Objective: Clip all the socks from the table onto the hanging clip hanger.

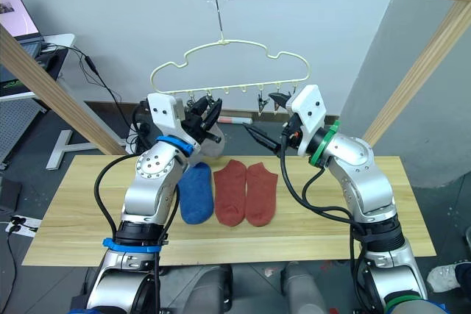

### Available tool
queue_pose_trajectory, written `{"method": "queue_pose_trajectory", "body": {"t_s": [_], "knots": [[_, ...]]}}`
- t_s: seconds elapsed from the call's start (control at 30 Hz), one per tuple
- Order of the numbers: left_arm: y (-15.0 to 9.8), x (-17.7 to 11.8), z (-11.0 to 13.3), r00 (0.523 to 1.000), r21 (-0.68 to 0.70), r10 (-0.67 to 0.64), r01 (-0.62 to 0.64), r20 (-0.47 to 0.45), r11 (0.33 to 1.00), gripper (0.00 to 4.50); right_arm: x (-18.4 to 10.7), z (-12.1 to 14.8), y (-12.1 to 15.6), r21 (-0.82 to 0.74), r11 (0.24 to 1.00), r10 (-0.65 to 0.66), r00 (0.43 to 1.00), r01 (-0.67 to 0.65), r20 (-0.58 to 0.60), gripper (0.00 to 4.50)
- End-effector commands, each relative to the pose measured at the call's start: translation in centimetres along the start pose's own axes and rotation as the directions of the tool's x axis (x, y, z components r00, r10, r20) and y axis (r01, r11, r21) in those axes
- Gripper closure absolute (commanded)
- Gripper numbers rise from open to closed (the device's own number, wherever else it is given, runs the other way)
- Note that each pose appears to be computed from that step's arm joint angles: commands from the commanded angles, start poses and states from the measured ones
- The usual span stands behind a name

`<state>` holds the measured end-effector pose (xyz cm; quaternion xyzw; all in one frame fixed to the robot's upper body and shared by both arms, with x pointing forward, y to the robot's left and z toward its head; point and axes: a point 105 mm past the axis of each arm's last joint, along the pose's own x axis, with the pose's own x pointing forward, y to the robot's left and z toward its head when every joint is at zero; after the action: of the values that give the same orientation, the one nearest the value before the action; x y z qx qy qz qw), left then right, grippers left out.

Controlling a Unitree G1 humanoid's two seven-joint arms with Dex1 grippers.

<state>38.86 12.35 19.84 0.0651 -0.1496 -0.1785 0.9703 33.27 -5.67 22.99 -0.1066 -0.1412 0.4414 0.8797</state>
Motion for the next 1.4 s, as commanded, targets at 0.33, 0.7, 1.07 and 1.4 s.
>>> {"method": "queue_pose_trajectory", "body": {"t_s": [0.33, 0.7, 1.07, 1.4], "knots": [[0.02, 0.04, 1.19, 0.999, 0.014, 0.0, -0.001, 0.045, 1.0, 3.25, -0.1, 1.68, -0.24, -0.042, 0.999, -0.003, 0.999, 0.005, 0.055, 0.0], [-0.13, 0.09, 1.25, 0.999, 0.024, -0.011, 0.01, 0.046, 1.0, 3.25, -0.15, 1.67, -0.3, -0.043, 0.999, -0.009, 0.998, 0.011, 0.055, 0.0], [-0.1, 0.09, 1.27, 0.999, 0.025, -0.008, 0.007, 0.045, 1.0, 3.25, -0.19, 1.6, -0.34, -0.044, 0.999, -0.01, 0.999, 0.012, 0.053, 0.0], [-0.01, 0.16, 1.29, 0.999, 0.025, -0.006, 0.005, 0.045, 1.0, 2.12, -0.18, 1.65, -0.37, -0.044, 0.999, -0.011, 0.998, 0.013, 0.054, 0.0]]}}
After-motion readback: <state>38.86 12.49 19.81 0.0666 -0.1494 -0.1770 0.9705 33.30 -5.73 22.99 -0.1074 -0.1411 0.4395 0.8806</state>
